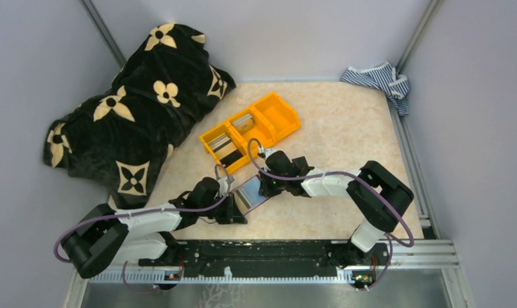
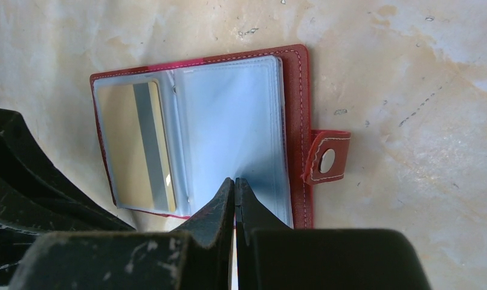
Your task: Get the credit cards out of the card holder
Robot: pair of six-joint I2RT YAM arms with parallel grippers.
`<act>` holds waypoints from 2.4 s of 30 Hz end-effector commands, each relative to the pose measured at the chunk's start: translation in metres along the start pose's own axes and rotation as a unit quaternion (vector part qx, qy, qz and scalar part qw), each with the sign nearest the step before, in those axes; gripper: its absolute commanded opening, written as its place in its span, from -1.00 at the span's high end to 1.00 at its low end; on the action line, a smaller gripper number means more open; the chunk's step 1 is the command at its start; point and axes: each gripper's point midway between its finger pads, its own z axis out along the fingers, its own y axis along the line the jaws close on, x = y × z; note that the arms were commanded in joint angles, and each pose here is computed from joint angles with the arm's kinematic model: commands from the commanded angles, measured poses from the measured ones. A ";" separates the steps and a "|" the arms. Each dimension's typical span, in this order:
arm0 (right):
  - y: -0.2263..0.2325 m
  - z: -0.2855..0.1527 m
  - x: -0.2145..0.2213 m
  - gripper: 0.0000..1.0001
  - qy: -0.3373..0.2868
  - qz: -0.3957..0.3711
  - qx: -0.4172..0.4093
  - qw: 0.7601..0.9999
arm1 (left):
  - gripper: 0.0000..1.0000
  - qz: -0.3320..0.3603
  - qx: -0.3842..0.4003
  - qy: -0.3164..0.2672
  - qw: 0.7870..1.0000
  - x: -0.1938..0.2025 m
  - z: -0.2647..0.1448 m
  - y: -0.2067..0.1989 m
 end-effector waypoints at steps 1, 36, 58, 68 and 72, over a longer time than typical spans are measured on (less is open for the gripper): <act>0.008 0.000 -0.013 1.00 -0.017 -0.010 -0.016 1.000 | 0.63 0.028 -0.027 0.012 0.999 -0.003 0.002 0.005; 0.076 0.001 -0.034 0.42 -0.034 0.003 -0.178 0.983 | 0.65 0.049 -0.078 -0.187 0.978 -0.098 -0.040 0.011; 0.059 0.026 -0.016 0.40 -0.009 0.008 -0.150 0.989 | 0.64 0.015 -0.157 -0.149 0.976 -0.080 -0.035 0.062; 0.057 0.032 -0.012 0.39 -0.002 0.009 -0.148 0.989 | 0.65 0.018 -0.160 -0.144 0.976 -0.077 -0.034 0.066; 0.057 0.033 -0.010 0.39 0.002 0.008 -0.148 0.989 | 0.66 0.014 -0.147 -0.134 0.980 -0.075 -0.027 0.064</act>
